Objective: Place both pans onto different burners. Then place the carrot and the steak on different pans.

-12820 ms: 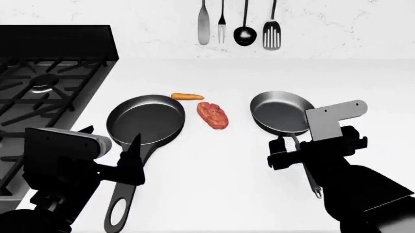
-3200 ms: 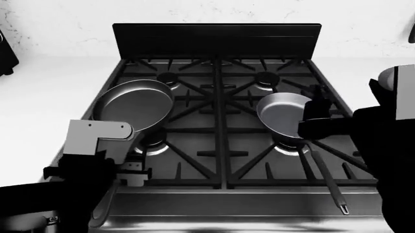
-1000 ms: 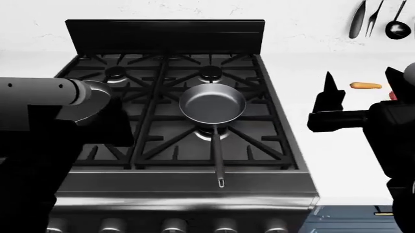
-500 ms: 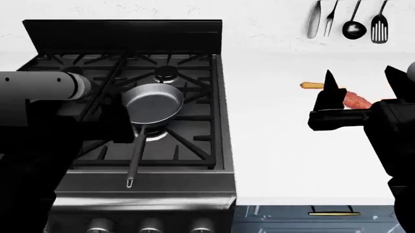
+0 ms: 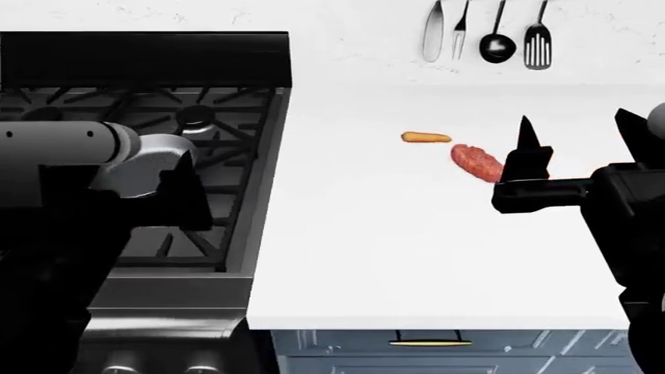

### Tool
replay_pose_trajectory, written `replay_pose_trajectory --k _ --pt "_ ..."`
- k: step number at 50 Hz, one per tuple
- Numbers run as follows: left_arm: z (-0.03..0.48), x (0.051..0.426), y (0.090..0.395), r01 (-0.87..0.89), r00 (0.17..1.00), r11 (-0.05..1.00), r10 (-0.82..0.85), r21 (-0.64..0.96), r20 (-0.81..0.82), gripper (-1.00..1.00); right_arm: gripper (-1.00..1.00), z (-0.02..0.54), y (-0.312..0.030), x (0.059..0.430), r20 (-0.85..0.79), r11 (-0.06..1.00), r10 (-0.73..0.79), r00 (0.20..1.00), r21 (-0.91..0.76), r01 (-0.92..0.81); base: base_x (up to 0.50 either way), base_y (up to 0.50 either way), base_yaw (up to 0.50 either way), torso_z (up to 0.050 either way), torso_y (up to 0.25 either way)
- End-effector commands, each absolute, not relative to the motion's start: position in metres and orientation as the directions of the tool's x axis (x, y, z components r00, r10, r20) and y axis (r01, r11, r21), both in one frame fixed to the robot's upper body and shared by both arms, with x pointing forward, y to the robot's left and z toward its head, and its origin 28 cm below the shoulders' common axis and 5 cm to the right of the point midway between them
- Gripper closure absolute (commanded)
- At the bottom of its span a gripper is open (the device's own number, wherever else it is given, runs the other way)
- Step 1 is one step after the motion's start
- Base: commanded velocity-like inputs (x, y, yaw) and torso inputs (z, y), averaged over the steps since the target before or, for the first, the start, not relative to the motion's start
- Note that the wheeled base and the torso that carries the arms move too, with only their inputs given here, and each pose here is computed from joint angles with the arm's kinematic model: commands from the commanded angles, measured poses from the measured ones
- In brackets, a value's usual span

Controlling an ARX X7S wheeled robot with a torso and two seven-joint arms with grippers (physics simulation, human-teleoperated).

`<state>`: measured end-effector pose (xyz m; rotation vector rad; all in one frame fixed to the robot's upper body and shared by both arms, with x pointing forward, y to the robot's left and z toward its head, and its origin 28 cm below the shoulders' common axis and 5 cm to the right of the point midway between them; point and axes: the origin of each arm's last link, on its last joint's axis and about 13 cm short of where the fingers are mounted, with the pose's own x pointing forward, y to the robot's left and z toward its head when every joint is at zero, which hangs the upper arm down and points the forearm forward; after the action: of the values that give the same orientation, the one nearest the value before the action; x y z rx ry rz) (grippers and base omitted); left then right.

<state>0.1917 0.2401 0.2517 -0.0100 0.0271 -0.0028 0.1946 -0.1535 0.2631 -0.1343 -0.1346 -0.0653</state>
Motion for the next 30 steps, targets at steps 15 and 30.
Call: replay_pose_trajectory --k 15,30 --pt "0.2522 0.1933 0.2419 0.002 1.0 1.0 -0.002 -0.023 -0.019 -1.0 -1.0 0.2643 -0.1527 0.195 0.137 0.989 -0.055 0.989 -0.129 0.073 0.0 -0.5 0.0 0.0 0.0" --pt "0.2499 0.1931 0.2457 -0.015 1.0 0.999 0.014 -0.033 -0.021 -1.0 -1.0 0.2636 -0.1529 0.1959 0.14 0.984 -0.07 0.988 -0.156 0.092 0.0 -0.25 0.0 0.0 0.0"
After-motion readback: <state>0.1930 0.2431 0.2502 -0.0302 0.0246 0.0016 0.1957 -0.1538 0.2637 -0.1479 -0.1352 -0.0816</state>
